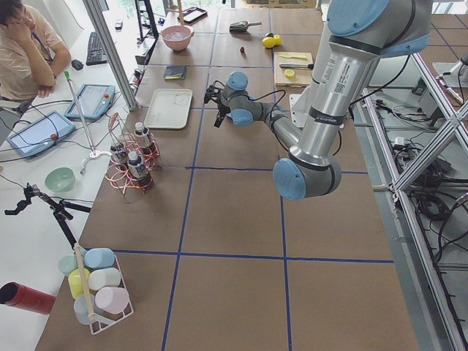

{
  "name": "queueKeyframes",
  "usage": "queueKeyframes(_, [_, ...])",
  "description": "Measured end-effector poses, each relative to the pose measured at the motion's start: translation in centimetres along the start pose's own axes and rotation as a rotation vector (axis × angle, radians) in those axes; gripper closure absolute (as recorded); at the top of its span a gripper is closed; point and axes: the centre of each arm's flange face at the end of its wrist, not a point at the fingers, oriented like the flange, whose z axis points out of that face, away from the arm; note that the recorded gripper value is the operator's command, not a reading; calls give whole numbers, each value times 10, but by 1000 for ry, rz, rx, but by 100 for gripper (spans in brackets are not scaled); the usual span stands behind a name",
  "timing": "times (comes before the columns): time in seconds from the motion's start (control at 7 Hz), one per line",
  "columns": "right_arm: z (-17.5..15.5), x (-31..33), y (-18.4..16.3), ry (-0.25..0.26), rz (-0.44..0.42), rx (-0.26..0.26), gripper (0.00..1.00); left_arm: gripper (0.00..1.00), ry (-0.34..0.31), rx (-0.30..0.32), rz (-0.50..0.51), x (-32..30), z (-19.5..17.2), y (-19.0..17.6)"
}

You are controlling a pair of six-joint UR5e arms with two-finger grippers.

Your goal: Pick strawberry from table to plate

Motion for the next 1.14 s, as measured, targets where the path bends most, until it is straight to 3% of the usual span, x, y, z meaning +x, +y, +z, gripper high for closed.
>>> queueKeyframes(0.14, [5,-19,-4,-44,-1,-10,0,0,-61,-29,92,-101,-40,2])
queueKeyframes(0.29, [11,-41,-10,-77,0,-20,0,0,-105,-83,110,-203,-80,16])
queueKeyframes(0.57, [16,-92,-21,-94,17,-29,0,0,-158,-220,-31,-348,-133,64])
queueKeyframes(0.86, [49,-147,-15,-57,76,-75,0,0,-169,-306,-194,-415,-152,126])
queueKeyframes(1.0, [75,-166,0,-23,90,-91,0,0,-166,-327,-225,-423,-151,142])
queueKeyframes(1.14, [96,-171,25,-7,94,-76,0,0,-164,-333,-234,-425,-151,147])
